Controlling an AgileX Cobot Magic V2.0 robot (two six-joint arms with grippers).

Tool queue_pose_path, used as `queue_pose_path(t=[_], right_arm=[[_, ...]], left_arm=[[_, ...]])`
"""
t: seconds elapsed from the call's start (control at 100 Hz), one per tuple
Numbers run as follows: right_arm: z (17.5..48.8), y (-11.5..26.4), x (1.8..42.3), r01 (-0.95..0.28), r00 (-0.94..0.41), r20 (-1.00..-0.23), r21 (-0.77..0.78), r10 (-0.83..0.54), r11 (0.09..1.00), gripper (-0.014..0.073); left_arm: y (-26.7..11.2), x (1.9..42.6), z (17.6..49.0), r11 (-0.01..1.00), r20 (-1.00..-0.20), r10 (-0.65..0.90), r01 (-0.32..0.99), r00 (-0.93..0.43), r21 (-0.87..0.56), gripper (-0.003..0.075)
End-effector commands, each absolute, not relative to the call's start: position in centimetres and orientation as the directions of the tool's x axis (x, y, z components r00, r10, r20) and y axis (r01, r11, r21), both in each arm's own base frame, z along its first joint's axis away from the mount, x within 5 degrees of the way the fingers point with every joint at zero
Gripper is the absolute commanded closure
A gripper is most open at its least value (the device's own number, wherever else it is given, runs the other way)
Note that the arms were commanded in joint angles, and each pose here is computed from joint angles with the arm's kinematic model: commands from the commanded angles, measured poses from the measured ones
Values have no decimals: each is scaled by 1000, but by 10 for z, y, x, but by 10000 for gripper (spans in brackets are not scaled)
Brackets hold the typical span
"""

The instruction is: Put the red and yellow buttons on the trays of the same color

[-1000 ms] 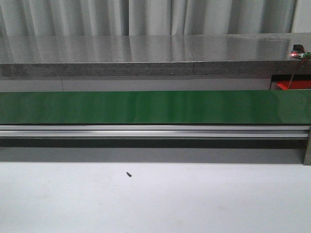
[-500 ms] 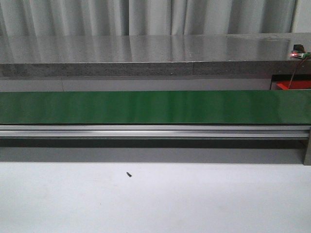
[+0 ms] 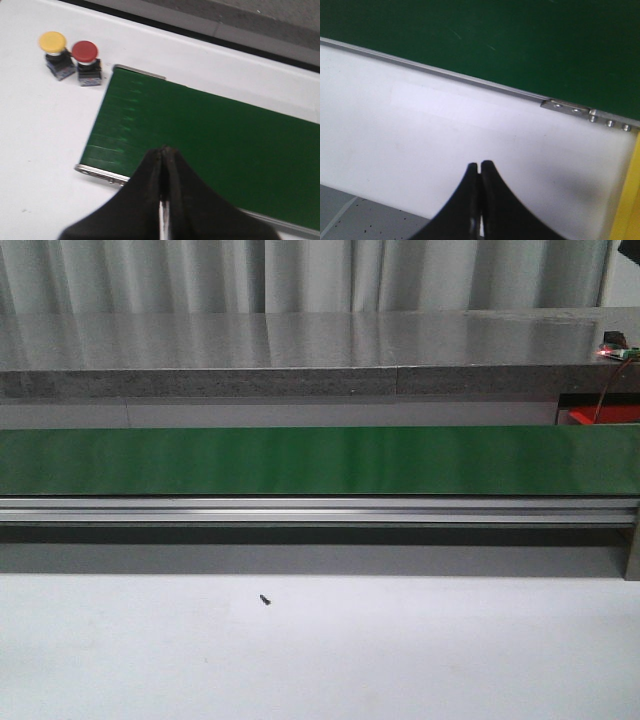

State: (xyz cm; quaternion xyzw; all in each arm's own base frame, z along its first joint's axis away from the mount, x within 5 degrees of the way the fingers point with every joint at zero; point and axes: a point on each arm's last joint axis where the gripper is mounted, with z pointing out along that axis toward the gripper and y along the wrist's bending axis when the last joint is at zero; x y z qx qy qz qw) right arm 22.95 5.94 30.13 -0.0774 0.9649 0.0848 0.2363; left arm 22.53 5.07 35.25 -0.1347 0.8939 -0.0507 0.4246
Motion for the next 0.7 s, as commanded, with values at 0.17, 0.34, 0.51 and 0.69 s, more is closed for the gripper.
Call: queue_pose_path(t=[0.17, 0.34, 0.51, 0.69], right_arm=[[317, 59, 229, -199, -836, -540, 130, -99, 971, 701], [317, 59, 229, -199, -836, -539, 130, -99, 971, 701], [316, 59, 228, -199, -841, -532, 131, -101, 971, 701], [315, 59, 227, -199, -848, -519, 131, -104, 971, 701]], left_arm=[[99, 238, 380, 909, -762, -391, -346, -517, -232, 720], [126, 258, 379, 889, -736, -427, -393, -525, -236, 507], [139, 281, 375, 886, -728, -433, -398, -532, -237, 127], [154, 307, 366, 850, -681, -506, -438, -529, -291, 91]])
